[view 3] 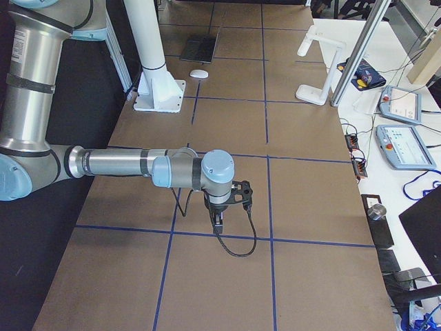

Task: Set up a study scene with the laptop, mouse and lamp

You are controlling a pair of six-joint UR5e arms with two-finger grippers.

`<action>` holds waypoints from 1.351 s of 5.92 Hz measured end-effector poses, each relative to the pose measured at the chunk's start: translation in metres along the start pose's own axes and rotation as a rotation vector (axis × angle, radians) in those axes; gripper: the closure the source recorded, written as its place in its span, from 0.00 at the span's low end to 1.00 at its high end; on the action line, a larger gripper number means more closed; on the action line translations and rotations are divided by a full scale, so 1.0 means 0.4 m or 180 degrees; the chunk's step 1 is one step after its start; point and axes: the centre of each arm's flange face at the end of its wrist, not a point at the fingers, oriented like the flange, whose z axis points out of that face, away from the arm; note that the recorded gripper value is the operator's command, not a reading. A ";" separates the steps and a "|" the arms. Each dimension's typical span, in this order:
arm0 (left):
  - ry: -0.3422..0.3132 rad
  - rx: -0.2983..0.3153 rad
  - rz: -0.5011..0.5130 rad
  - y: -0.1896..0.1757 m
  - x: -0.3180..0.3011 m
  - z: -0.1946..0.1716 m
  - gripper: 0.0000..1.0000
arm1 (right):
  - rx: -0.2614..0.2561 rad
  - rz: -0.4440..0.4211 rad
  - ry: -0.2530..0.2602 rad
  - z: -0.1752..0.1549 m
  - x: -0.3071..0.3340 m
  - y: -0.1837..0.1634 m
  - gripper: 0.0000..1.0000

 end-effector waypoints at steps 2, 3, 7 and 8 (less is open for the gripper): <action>-0.0017 -0.0004 0.0003 0.002 0.000 0.000 0.00 | 0.0008 -0.0005 -0.0039 -0.001 -0.004 -0.002 0.00; -0.0017 -0.0003 0.0001 0.002 0.003 -0.001 0.00 | 0.0040 -0.0034 -0.0044 -0.004 -0.008 -0.006 0.00; -0.0069 0.0456 0.0552 -0.151 0.124 -0.110 0.00 | 0.0155 -0.0129 -0.0041 -0.013 -0.015 -0.014 0.00; -0.0096 0.0657 0.0819 -0.152 0.142 -0.110 0.00 | 0.0157 -0.0133 -0.0041 -0.013 -0.016 -0.014 0.00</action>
